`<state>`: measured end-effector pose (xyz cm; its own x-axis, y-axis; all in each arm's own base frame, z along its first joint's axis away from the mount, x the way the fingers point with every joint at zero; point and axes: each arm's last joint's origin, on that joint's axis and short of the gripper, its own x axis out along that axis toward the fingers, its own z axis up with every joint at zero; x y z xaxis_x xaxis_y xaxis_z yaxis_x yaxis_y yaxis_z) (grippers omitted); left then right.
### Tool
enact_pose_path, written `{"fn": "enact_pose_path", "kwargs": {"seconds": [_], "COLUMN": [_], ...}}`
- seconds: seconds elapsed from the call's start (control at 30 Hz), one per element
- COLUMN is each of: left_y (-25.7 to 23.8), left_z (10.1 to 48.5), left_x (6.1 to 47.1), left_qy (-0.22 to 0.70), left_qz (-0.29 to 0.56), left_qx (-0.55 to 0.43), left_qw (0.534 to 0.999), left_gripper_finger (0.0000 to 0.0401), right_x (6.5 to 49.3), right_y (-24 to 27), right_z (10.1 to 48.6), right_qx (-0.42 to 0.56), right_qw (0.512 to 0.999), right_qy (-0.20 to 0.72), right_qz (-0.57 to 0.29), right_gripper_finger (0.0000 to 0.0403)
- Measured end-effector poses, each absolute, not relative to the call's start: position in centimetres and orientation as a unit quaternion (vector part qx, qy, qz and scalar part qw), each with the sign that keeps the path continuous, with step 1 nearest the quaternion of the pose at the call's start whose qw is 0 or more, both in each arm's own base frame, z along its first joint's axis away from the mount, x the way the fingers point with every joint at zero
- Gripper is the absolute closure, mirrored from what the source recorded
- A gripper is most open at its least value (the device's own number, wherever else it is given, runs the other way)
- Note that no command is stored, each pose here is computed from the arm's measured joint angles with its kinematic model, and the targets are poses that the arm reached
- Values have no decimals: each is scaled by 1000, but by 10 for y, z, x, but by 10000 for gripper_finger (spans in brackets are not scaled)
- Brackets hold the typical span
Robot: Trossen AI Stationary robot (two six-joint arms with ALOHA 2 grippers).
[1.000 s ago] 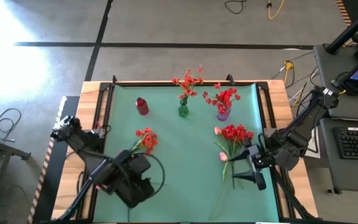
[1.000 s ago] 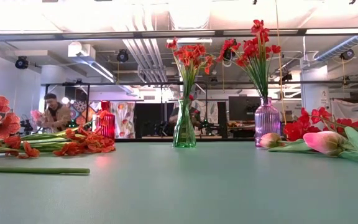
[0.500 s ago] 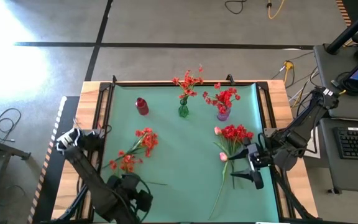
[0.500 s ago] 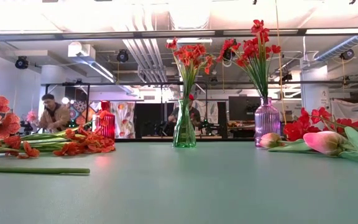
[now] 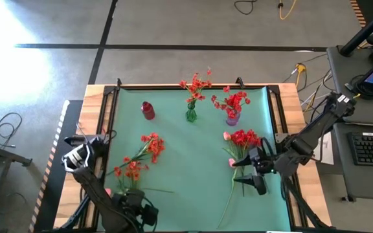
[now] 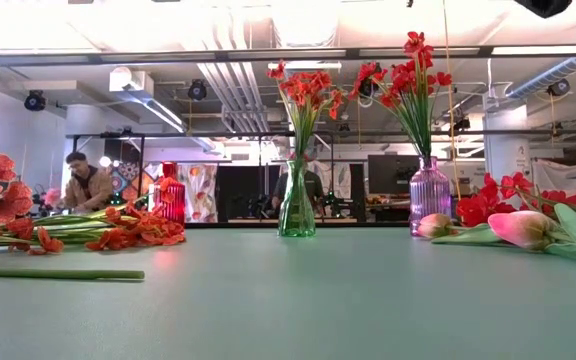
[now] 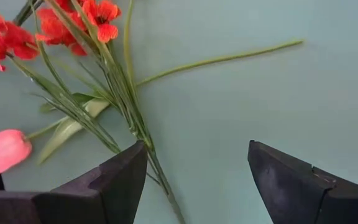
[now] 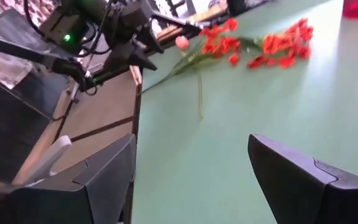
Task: Sort flowers into vase by color
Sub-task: Put the bottom left orange flower in the green flower vase
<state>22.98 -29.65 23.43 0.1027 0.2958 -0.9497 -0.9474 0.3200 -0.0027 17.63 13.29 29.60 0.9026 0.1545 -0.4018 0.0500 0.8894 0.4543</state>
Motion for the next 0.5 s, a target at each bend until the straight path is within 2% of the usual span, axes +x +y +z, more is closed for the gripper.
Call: {"fn": "enact_pose_path", "kwargs": {"seconds": [0.23, 0.5], "left_y": [-305, -313], "left_z": [215, 191], "left_x": [231, 224], "left_qy": [483, 491], "left_qz": [498, 533], "left_qx": [-341, -317], "left_qw": [634, 612], "left_gripper_finger": [137, 138], "right_x": [179, 184], "right_y": [139, 144], "right_z": [276, 265], "right_qx": [237, 230], "right_qw": [925, 917], "right_qy": [296, 327], "right_qz": [19, 17], "right_gripper_finger": [101, 101]}}
